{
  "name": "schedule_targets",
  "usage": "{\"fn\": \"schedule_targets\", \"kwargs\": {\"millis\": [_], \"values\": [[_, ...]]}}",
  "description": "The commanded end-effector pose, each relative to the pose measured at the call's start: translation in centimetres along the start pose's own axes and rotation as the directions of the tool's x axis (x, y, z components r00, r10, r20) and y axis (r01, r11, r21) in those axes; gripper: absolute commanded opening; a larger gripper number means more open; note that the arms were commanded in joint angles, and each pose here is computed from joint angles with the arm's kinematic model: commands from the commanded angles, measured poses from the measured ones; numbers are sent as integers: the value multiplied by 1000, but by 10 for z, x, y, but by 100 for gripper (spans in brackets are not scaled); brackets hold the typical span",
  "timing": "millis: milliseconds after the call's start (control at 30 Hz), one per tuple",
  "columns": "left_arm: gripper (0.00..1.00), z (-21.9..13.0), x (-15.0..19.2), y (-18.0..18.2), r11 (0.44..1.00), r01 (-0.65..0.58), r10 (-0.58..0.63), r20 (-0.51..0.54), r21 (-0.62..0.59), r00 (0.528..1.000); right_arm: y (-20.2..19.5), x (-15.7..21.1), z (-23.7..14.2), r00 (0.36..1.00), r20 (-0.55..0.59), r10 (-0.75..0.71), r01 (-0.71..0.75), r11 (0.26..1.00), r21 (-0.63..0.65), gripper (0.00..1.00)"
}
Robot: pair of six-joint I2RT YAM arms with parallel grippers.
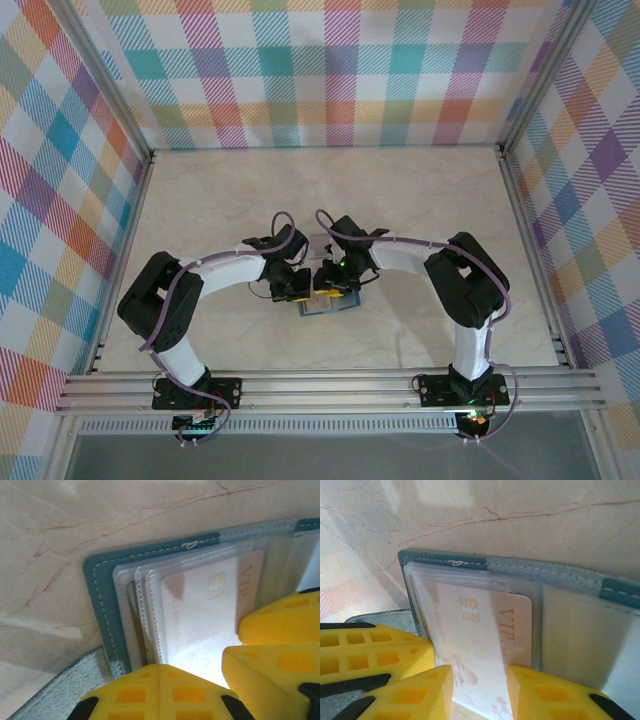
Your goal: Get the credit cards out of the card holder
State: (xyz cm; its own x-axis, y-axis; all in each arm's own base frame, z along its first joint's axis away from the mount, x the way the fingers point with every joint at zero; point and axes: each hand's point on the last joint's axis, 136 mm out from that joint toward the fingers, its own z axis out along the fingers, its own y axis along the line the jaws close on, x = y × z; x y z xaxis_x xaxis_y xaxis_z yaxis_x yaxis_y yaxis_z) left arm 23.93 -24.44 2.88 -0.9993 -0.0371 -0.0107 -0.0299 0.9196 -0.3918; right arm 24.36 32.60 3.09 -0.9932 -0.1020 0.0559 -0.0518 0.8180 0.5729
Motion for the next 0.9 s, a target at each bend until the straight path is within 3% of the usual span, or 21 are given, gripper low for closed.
{"fn": "schedule_targets", "kwargs": {"millis": [0, 233, 500, 867], "values": [[0, 4, 7, 11, 998, -13, 11, -30, -54, 999, -17, 4, -7, 1000, 3, 17, -18, 996, 82, 38], [0, 1, 6, 10, 999, -12, 11, -23, -53, 1000, -5, 4, -10, 1000, -1, 3, -3, 1000, 27, 41], [0, -18, -4, -25, 996, -17, 14, 38, 89, 999, 7, 2, -14, 1000, 16, 7, -6, 999, -52, 42], [0, -8, -2, -35, 993, -25, 25, 5, 115, 1000, 5, 0, -17, 999, 18, 31, -29, 995, -95, 41]]}}
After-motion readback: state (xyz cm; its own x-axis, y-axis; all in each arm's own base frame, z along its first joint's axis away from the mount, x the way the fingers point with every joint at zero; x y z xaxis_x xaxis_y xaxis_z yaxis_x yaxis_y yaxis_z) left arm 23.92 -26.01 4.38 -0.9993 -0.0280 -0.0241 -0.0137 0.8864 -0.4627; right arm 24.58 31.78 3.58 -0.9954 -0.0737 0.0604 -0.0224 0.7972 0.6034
